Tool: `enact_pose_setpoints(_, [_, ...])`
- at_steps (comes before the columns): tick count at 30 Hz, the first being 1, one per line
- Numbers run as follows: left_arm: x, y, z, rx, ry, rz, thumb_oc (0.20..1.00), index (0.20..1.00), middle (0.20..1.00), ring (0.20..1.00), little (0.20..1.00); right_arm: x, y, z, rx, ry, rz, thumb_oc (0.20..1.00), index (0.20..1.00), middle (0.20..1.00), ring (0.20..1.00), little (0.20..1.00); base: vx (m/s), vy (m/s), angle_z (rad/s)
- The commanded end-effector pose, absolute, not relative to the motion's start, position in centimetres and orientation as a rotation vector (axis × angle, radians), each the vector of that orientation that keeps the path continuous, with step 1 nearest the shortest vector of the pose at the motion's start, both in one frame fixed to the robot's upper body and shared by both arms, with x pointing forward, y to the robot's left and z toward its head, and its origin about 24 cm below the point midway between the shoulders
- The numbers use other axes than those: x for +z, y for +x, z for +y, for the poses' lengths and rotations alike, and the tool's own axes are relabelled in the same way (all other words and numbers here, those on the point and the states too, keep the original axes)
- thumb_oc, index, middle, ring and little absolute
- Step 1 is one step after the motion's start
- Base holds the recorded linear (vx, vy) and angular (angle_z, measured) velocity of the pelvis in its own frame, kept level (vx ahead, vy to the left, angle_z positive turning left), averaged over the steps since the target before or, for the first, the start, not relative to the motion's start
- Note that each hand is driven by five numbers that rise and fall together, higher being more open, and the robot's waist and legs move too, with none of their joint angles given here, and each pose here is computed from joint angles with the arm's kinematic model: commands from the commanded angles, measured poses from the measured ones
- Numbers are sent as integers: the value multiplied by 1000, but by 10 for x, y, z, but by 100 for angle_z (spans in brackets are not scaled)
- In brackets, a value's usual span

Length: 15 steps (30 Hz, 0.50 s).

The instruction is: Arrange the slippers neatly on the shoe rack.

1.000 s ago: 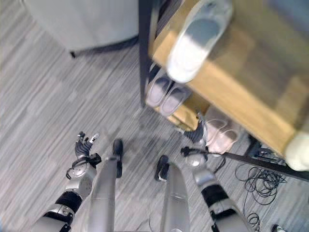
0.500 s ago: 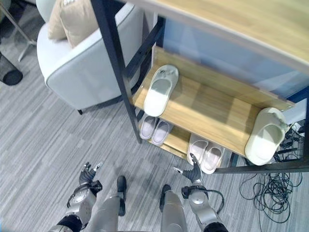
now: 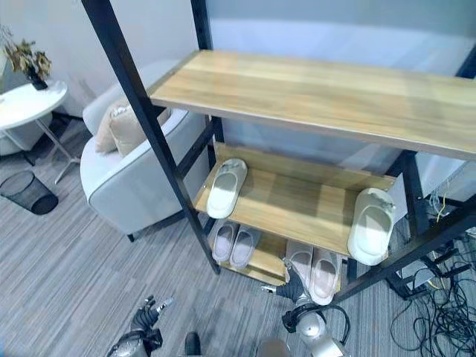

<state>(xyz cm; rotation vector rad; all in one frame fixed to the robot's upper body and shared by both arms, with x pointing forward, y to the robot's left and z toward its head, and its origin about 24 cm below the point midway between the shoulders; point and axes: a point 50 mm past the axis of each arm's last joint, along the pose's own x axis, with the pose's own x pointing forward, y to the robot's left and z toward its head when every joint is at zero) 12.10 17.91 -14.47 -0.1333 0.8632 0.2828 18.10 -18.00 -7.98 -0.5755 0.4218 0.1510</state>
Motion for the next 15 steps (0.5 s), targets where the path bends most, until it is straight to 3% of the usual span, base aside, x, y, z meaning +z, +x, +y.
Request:
enact_pose_setpoints(1, [-135,145,188,178,7,788,1000,1000,1000,1000,1000,-61,198,-159,213,-572,273,1000,1000,1000,1000,1000,0,0,0])
enact_pose_setpoints(7, [-124,154,190,123,57,705,1000,1000,1000,1000,1000,-68,187,-165,176,-544,321,1000,1000,1000,1000,1000,-12,46,-1])
enact_pose_setpoints(8, [-136,139,197,130,91,806,1000,1000,1000,1000,1000,-74,185,-167,157,-512,366,1000,1000,1000,1000,1000,-4,81,1])
enact_pose_setpoints(11, [-139,139,189,119,113,819,1000,1000,1000,1000,1000,-74,181,-169,135,-502,371,1000,1000,1000,1000,1000,-12,69,-3])
enact_pose_setpoints(15, [-136,160,217,228,197,841,1000,1000,1000,1000,1000,-84,181,-180,60,-504,437,1000,1000,1000,1000,1000,-107,134,-36])
